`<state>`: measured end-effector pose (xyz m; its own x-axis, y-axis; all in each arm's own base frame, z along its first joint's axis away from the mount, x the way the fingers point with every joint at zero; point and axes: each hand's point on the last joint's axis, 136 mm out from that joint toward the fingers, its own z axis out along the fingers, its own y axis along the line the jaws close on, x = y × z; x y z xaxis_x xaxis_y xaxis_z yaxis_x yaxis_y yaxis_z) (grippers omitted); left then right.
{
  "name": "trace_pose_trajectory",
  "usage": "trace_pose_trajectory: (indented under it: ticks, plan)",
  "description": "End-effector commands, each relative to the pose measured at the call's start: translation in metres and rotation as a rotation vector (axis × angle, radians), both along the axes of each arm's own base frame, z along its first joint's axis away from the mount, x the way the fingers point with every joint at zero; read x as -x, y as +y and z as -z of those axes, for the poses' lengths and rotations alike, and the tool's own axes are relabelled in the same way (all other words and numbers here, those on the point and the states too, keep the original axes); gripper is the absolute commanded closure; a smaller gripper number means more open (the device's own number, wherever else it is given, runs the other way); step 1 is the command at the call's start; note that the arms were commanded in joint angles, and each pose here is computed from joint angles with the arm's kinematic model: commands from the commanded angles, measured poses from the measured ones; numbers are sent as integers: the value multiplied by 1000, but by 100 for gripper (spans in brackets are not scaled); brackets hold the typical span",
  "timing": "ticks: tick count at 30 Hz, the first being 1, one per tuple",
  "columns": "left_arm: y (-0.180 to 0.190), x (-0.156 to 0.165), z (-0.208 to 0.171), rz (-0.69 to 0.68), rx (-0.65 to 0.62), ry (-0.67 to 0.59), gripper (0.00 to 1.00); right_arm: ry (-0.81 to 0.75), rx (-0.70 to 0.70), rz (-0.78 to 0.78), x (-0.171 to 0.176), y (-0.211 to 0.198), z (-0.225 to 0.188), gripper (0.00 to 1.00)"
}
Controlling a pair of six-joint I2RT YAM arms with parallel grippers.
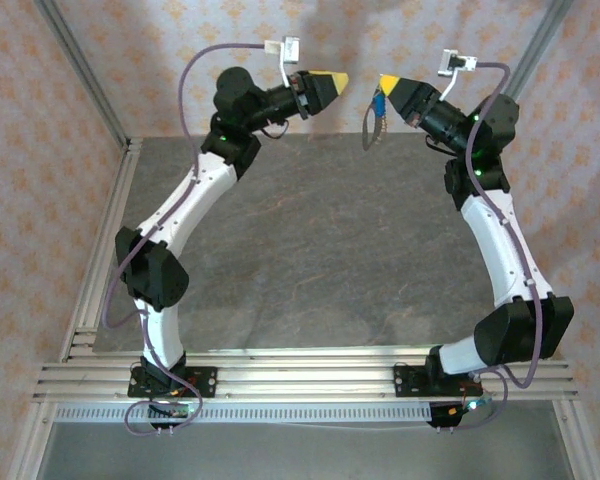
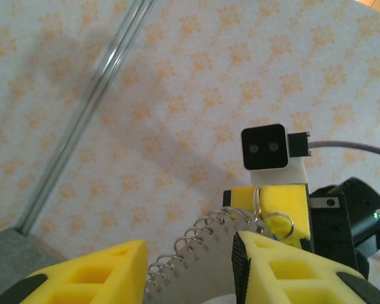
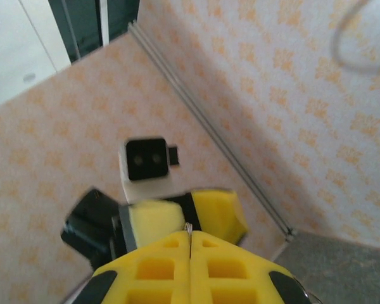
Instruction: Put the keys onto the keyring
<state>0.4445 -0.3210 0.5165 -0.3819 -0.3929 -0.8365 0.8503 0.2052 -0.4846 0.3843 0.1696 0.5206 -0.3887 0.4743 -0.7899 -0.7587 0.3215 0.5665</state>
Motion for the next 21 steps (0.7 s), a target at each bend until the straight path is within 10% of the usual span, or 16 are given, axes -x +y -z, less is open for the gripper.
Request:
trace_pose_trajectory:
  ticks: [1,21]
  plan:
    - [-5,15,-4,92,-97,-65,58,-33,124,-94,11,10,6,100]
    - [-15,14,47,277,-321,-36,61,81,277,-243,-3,19,51,100]
